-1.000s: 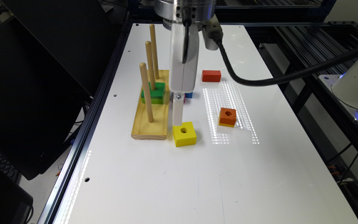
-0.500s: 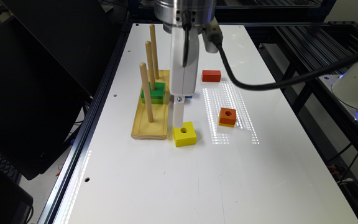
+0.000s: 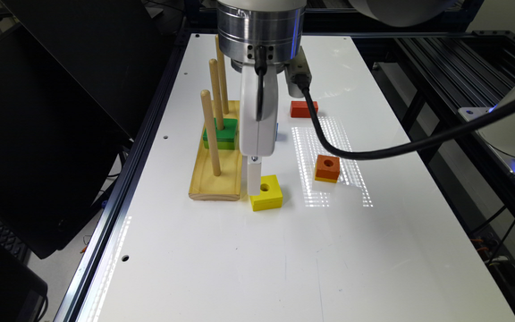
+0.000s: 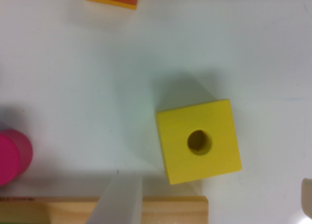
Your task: Pick up yellow block.
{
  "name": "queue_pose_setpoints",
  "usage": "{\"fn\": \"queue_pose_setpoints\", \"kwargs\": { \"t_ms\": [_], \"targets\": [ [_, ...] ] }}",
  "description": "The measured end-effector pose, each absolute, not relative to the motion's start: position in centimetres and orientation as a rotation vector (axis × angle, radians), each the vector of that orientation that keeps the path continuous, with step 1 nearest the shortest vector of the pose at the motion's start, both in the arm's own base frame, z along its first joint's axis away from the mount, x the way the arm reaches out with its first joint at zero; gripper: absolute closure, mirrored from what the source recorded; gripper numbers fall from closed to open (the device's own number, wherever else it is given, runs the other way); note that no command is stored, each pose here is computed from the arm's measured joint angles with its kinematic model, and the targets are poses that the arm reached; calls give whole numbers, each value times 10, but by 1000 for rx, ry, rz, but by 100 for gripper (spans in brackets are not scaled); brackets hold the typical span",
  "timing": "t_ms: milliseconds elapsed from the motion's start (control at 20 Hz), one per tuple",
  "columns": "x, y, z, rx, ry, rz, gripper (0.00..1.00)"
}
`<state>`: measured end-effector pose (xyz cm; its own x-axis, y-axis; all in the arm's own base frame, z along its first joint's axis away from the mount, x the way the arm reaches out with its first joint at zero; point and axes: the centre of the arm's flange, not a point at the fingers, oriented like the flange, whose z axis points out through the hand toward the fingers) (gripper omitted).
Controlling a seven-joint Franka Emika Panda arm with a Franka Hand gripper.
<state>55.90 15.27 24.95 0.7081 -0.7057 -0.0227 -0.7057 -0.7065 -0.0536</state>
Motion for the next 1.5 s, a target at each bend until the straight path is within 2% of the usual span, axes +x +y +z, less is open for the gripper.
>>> {"fn": "queue_pose_setpoints", "kwargs": {
  "t_ms": [100,200,350,850,1500],
  "targets": [
    [558,153,246,-2852,1179,8,0],
    [558,152,229,-2853,1179,19,0],
    [560,152,219,-2854,1181,18,0],
    [562,152,220,-2852,1181,15,0],
    [560,153,218,-2856,1181,23,0]
  ]
}}
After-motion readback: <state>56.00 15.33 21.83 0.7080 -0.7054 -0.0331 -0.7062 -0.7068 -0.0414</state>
